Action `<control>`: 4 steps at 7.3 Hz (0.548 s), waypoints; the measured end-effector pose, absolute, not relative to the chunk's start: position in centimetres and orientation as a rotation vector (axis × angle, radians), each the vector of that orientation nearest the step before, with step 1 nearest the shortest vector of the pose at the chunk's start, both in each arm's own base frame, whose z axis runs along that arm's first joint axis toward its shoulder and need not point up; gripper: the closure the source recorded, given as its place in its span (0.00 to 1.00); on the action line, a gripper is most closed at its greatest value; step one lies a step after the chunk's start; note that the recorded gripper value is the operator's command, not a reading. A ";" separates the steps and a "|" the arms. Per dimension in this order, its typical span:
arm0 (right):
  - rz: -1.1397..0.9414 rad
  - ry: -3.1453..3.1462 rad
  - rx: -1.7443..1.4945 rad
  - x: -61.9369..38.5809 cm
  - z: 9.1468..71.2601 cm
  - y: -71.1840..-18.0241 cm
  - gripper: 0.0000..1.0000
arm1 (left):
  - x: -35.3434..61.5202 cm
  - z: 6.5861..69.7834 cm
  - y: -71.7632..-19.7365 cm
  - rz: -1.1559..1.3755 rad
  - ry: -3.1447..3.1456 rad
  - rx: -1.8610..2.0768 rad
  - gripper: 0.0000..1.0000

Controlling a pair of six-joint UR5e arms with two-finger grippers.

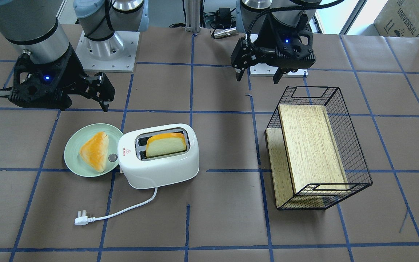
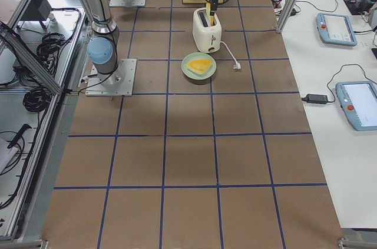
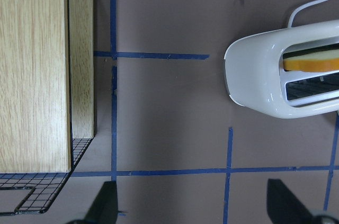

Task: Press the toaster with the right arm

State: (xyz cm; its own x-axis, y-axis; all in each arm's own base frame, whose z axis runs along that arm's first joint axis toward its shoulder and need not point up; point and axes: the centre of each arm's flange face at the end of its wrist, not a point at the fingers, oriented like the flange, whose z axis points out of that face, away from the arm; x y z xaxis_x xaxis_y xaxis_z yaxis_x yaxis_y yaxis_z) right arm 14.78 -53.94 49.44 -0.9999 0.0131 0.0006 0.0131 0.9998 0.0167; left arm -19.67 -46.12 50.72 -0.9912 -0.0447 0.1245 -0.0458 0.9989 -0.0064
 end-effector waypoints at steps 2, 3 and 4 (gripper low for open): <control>-0.026 -3.141 -0.018 14.8 49.5 -53.9 0.00 | -19.7 50.7 -46.1 0.014 -3.016 0.069 0.00; -0.026 -3.142 -0.013 14.8 49.4 -53.9 0.00 | -19.7 50.7 -46.1 0.014 -3.016 0.069 0.00; -0.027 -3.141 -0.008 14.7 49.4 -54.0 0.00 | -19.7 50.7 -46.1 0.014 -3.016 0.068 0.00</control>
